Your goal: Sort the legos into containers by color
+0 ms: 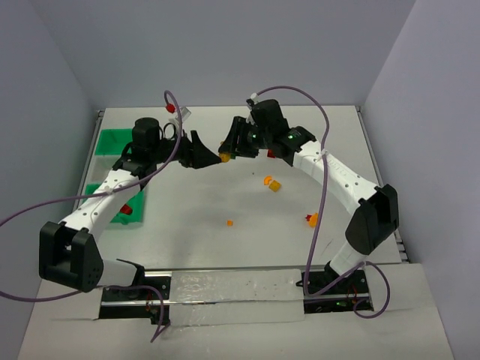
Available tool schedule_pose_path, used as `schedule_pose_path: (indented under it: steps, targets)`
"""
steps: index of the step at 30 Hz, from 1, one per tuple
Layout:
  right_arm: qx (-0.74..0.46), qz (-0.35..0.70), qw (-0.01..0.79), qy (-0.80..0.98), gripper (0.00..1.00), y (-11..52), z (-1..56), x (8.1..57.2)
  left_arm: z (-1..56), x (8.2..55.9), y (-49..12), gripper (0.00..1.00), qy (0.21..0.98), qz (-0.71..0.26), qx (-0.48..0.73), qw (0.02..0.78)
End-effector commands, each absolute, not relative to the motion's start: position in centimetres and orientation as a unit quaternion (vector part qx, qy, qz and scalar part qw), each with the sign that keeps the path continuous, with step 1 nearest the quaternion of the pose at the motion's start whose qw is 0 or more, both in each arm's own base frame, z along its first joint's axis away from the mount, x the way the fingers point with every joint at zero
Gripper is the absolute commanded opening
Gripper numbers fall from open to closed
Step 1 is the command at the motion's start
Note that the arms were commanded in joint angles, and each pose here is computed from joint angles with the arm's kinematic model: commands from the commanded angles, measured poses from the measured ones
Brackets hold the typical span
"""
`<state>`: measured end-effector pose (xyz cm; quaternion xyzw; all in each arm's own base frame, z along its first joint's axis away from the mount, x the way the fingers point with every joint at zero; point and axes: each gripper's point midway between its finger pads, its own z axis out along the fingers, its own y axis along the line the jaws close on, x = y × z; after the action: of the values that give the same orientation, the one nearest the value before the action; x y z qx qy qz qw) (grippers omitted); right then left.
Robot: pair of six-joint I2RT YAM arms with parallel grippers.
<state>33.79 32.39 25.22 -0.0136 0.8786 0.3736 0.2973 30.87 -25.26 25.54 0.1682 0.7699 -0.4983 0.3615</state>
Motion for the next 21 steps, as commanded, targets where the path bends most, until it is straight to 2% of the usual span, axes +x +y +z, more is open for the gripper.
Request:
schedule_pose_path:
  steps: [1,10,18,20,21]
  targets:
    - [0.003,0.401,0.329,0.855,0.44,34.1,28.7,35.0,27.1,31.9,-26.2,0.84,0.756,-0.494,0.173,0.392]
    - [0.001,0.407,0.320,0.856,0.45,35.3,29.1,34.1,26.8,32.7,-26.6,0.79,0.764,-0.487,0.155,0.393]
    - [0.003,0.400,0.322,0.858,0.45,35.3,28.7,34.0,28.0,32.6,-27.2,0.63,0.748,-0.514,0.153,0.390]
    - [0.006,0.397,0.323,0.859,0.45,35.2,28.6,34.1,28.1,32.5,-27.3,0.56,0.746,-0.519,0.155,0.388]
    - [0.005,0.397,0.322,0.859,0.45,35.2,28.5,34.1,28.1,32.5,-27.3,0.49,0.745,-0.520,0.154,0.387]
